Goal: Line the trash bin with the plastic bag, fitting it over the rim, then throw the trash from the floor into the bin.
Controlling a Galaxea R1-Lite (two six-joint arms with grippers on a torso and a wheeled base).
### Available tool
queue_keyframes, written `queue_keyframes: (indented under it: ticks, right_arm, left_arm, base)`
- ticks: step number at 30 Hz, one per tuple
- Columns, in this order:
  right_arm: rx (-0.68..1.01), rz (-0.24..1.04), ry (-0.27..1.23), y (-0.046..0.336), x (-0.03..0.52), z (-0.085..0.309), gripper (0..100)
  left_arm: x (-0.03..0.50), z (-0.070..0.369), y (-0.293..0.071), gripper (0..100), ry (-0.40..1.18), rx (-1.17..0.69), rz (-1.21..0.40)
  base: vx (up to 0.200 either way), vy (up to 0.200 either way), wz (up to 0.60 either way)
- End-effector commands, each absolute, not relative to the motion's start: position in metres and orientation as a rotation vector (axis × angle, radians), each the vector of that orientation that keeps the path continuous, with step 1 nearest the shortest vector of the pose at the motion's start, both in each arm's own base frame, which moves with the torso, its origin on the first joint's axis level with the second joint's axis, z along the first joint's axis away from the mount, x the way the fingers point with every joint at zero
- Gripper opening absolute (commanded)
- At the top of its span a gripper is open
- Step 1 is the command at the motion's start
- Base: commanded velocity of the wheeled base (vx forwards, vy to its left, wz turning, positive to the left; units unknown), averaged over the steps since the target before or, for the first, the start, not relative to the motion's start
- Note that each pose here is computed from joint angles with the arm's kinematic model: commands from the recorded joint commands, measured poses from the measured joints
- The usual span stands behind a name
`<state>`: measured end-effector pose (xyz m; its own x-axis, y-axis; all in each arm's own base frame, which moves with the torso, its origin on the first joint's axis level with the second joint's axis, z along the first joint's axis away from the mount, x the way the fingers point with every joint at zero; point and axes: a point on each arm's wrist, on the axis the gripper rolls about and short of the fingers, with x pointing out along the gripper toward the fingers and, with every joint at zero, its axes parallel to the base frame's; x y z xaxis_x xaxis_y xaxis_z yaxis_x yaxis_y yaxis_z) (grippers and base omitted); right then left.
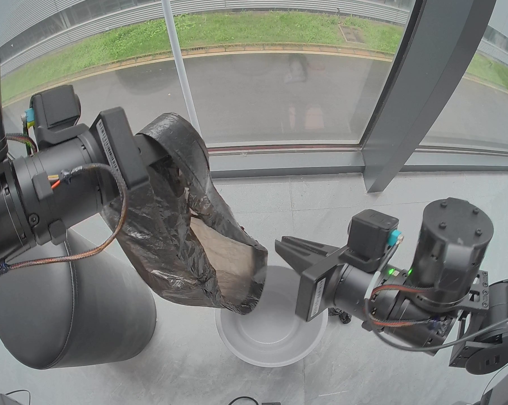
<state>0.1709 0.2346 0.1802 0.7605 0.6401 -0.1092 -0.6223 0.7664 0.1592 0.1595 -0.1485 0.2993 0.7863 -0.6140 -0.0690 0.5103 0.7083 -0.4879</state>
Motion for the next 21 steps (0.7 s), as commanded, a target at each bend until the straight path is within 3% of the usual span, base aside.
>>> queue_keyframes:
  ticks: [1, 21]
  right_arm:
    - [0.071, 0.705, 0.222, 0.251, 0.173, 0.158, 100]
    - [-0.004, 0.668, 0.315, 0.281, 0.195, 0.110, 100]
  left_arm:
    - [0.165, 0.302, -0.157, 0, 0.237, -0.469, -0.642]
    - [0.161, 0.315, -0.158, 0, 0.201, -0.487, -0.670]
  base:
    - [0.000, 0.000, 0.00]
    - [0.000, 0.000, 0.00]
